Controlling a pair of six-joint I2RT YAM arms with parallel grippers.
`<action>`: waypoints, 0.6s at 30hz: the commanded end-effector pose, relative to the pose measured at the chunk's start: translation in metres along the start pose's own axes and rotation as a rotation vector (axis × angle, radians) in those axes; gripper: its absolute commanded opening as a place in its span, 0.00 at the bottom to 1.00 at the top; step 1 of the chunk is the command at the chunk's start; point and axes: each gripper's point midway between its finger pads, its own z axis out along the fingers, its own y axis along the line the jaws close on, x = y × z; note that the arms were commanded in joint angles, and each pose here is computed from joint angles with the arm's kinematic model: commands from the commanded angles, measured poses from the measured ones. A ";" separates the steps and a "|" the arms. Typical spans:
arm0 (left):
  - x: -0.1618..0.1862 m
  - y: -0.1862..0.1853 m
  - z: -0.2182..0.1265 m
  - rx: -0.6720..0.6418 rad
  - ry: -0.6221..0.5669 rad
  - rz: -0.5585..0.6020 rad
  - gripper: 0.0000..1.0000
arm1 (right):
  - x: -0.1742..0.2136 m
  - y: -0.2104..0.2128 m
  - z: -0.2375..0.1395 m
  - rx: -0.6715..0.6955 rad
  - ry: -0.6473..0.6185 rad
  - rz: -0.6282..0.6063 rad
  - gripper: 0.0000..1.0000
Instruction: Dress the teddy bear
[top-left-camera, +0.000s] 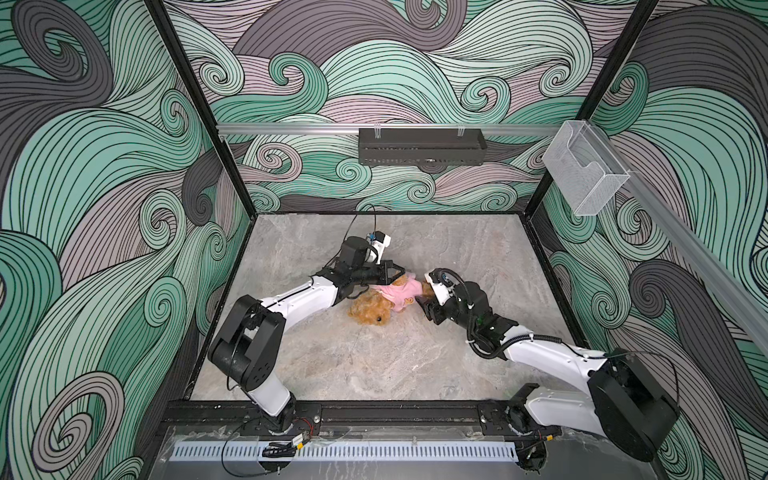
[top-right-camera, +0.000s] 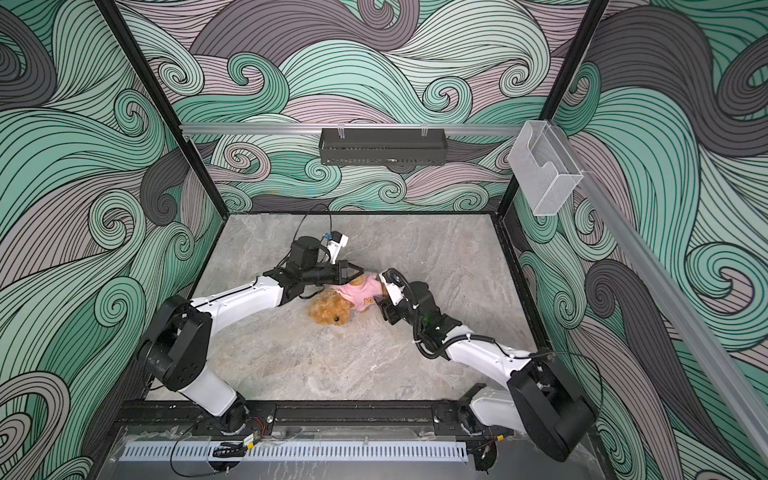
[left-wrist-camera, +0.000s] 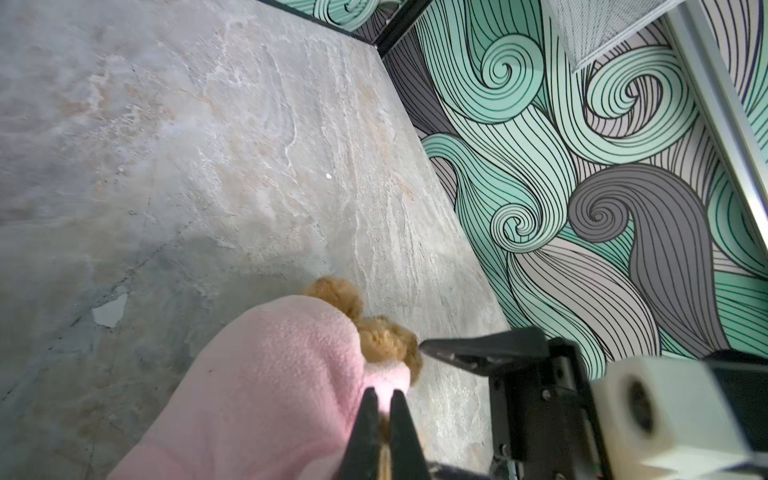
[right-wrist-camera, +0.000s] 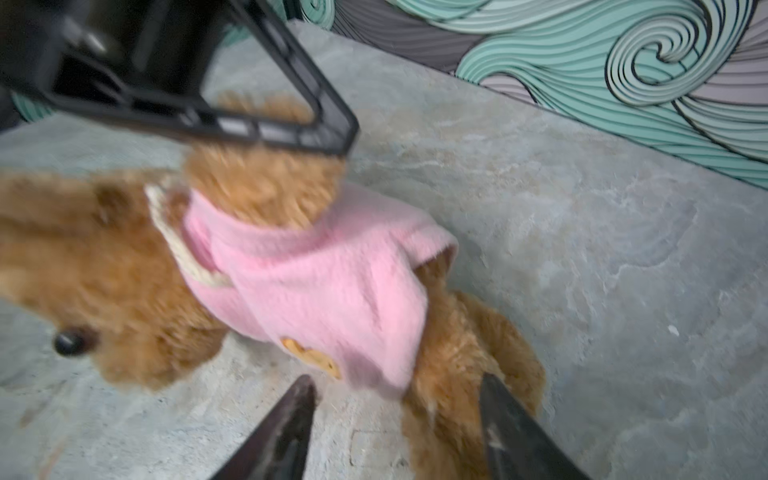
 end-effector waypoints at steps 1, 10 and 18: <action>-0.006 -0.016 0.007 0.072 0.015 0.043 0.00 | -0.029 0.017 -0.007 -0.098 -0.092 -0.023 0.72; -0.010 -0.027 0.013 0.103 0.020 0.033 0.00 | -0.053 0.035 0.011 -0.157 -0.205 0.024 0.70; -0.011 -0.036 0.010 0.116 0.021 0.041 0.00 | -0.056 0.033 0.036 -0.157 -0.249 0.106 0.67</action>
